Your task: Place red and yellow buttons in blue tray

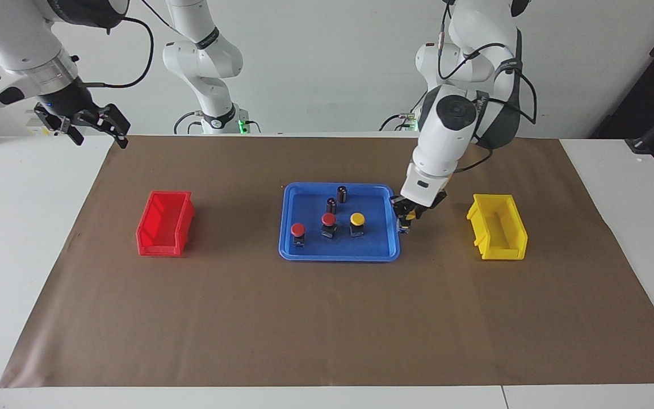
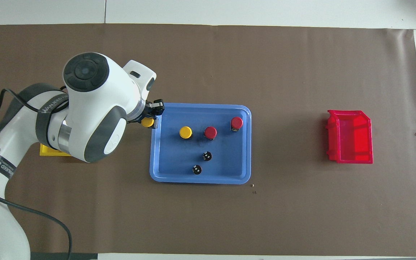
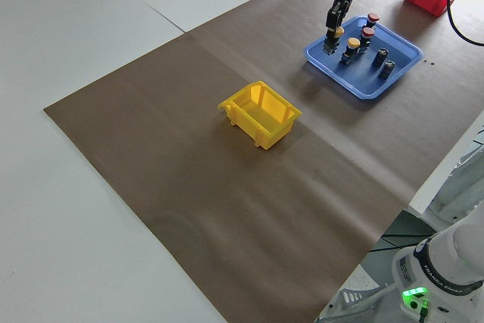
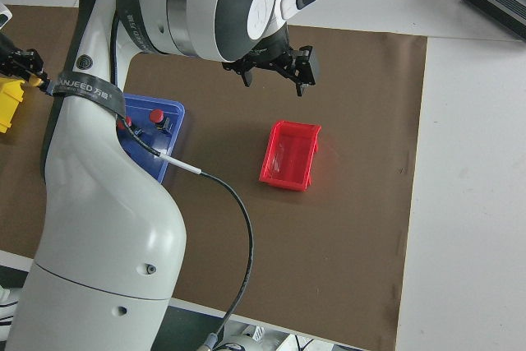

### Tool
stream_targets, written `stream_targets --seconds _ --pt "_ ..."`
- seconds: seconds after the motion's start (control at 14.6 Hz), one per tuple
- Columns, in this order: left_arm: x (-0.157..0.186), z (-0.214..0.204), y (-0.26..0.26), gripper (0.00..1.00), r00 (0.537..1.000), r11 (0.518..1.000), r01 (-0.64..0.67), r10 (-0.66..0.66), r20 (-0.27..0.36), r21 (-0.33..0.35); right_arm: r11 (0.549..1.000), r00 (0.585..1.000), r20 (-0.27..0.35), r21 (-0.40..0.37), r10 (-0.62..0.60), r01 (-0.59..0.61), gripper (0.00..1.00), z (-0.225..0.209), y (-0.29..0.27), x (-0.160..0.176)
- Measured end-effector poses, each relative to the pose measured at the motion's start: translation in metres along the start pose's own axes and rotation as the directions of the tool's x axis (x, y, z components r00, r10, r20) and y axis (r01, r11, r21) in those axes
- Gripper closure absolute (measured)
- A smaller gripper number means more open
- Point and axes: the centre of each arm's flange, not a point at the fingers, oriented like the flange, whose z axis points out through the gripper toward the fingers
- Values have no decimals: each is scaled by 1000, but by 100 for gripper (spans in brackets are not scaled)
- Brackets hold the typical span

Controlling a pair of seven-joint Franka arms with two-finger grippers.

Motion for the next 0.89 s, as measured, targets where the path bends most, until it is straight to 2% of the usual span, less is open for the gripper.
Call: stream_targets --seconds 0.34,0.55,0.61,0.89 --pt "-18 53 -2 59 1000 1000 9 -9 18 19 999 999 25 -1 -35 35 0 -1 -17 -5" --pt "-19 66 -4 59 1000 1000 10 -10 13 14 998 998 29 -3 -55 55 0 -1 -28 -5" --pt "-18 64 -4 54 1000 1000 7 -7 6 15 998 998 29 -3 -59 59 0 -1 -30 -5" --pt "-4 27 -2 8 1000 1000 2 -2 -26 19 998 997 30 -3 -64 64 0 -1 -33 -5"
